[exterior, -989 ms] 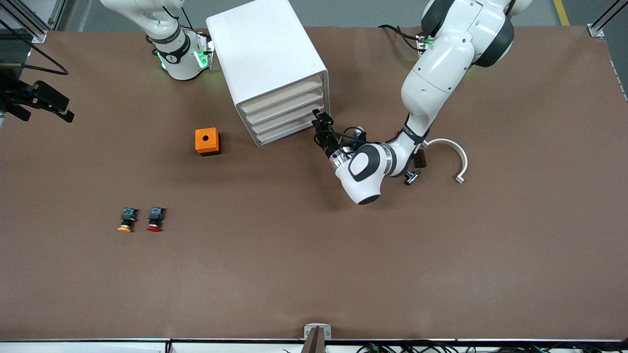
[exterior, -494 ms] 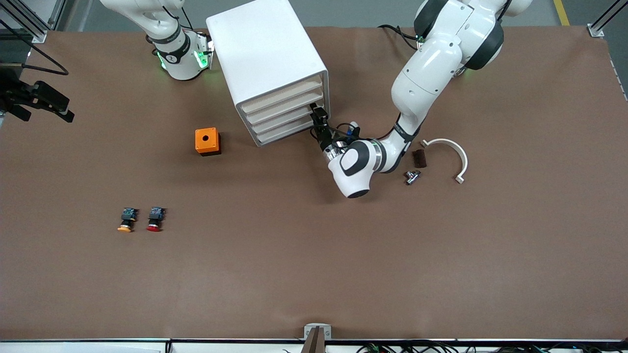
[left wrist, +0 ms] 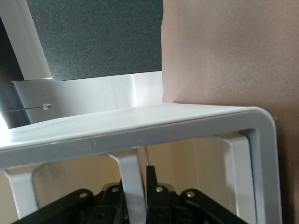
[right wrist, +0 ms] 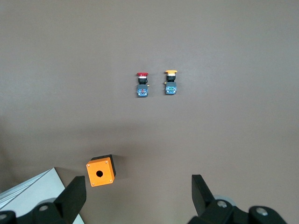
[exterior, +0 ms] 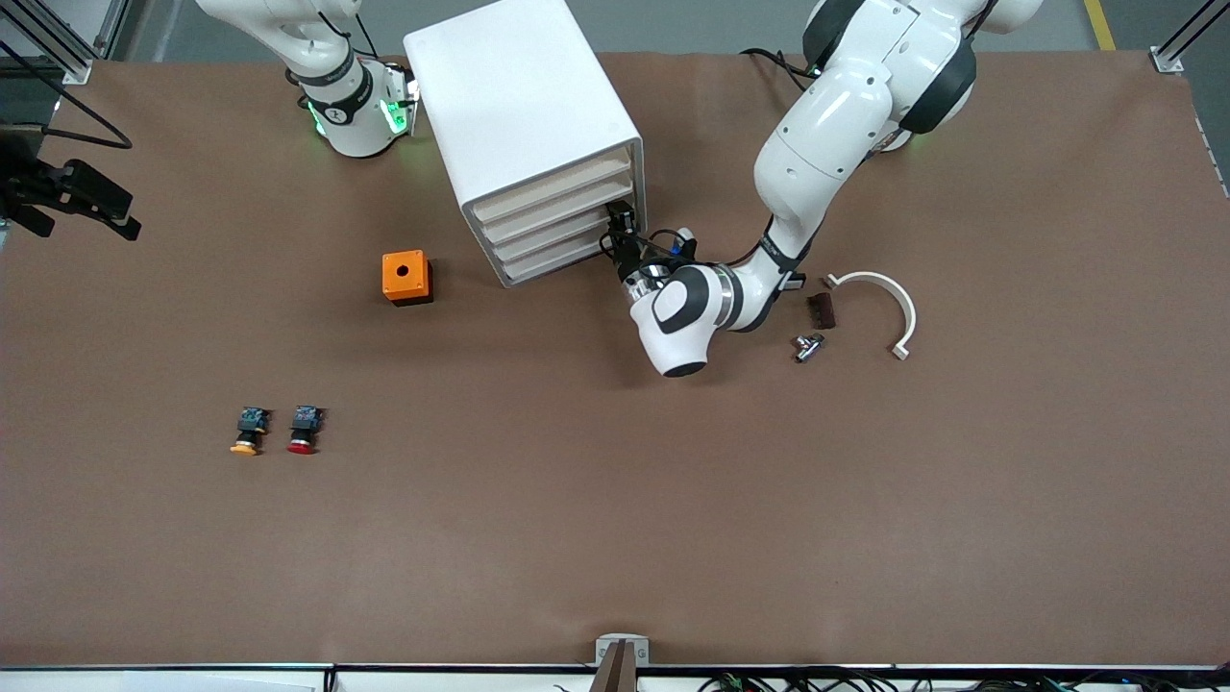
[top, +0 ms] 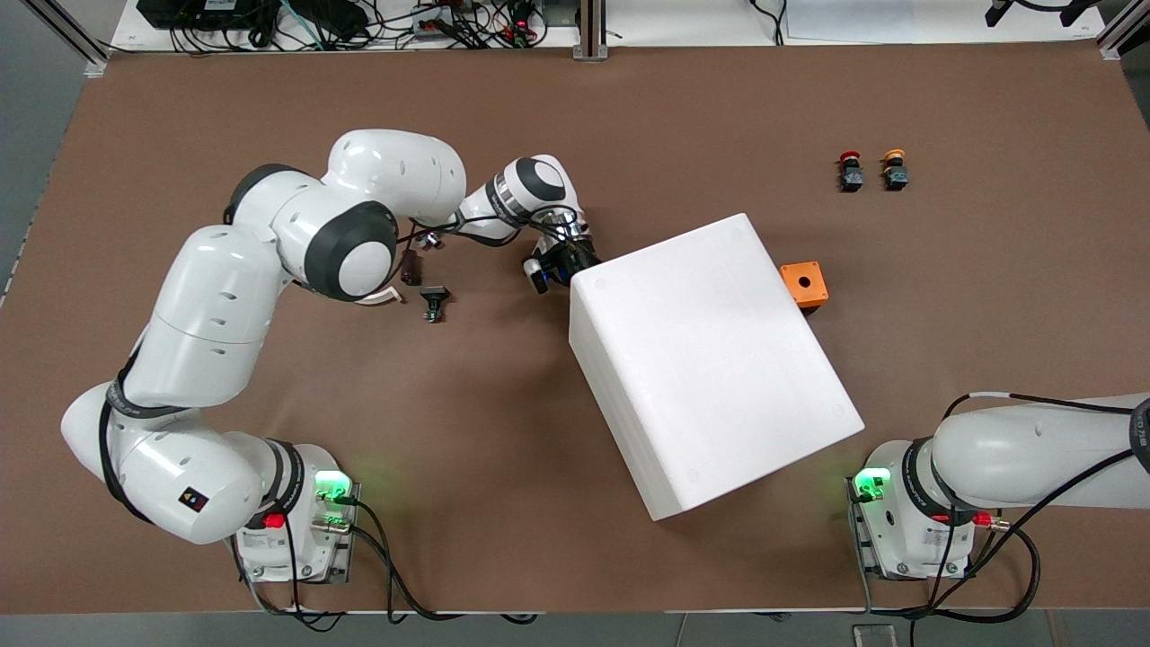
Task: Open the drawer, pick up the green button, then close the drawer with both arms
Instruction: 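Grip the drawer handle with the left gripper and pull it open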
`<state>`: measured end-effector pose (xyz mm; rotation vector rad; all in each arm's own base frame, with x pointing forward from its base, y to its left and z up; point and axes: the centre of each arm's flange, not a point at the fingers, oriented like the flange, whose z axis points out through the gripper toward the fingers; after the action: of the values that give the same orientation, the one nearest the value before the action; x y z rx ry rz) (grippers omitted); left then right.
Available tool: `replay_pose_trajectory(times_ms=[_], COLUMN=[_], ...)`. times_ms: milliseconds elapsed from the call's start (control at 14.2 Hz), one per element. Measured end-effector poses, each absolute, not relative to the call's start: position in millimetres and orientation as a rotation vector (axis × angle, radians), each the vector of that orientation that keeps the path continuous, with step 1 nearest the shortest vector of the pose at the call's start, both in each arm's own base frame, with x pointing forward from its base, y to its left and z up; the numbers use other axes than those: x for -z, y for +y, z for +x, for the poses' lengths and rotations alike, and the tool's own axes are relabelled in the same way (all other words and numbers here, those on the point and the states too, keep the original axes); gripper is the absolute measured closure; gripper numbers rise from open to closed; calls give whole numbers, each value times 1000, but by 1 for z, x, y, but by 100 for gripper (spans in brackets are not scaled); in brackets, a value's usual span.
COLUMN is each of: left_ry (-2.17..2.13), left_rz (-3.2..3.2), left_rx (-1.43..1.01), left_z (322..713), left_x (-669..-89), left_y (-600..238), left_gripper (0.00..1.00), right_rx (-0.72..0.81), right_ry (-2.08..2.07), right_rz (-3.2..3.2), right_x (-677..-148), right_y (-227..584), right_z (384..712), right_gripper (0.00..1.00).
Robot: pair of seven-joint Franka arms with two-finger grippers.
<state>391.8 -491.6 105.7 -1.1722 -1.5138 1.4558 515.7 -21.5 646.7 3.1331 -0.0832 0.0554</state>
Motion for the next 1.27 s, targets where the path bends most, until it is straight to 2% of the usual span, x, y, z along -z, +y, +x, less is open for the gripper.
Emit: replay_pose_trajectory(times_ms=[282, 706, 1271], left_ry=[-1543, -1578, -1715], left_rz=[-1107, -1075, -988], left_rx=[-1422, -1448, -1559], left_z=[395, 415, 486], left_x=[-103, -101, -106], left_y=[-488, -472, -413], left_gripper=[90, 90, 88], right_rx=[-53, -54, 36], right_ry=[-79, -69, -65], right_rz=[3133, 3133, 3134], right_x=[-646, -647, -636], right_y=[-21, -20, -19], right_z=[516, 516, 515], right_gripper=[0, 0, 0])
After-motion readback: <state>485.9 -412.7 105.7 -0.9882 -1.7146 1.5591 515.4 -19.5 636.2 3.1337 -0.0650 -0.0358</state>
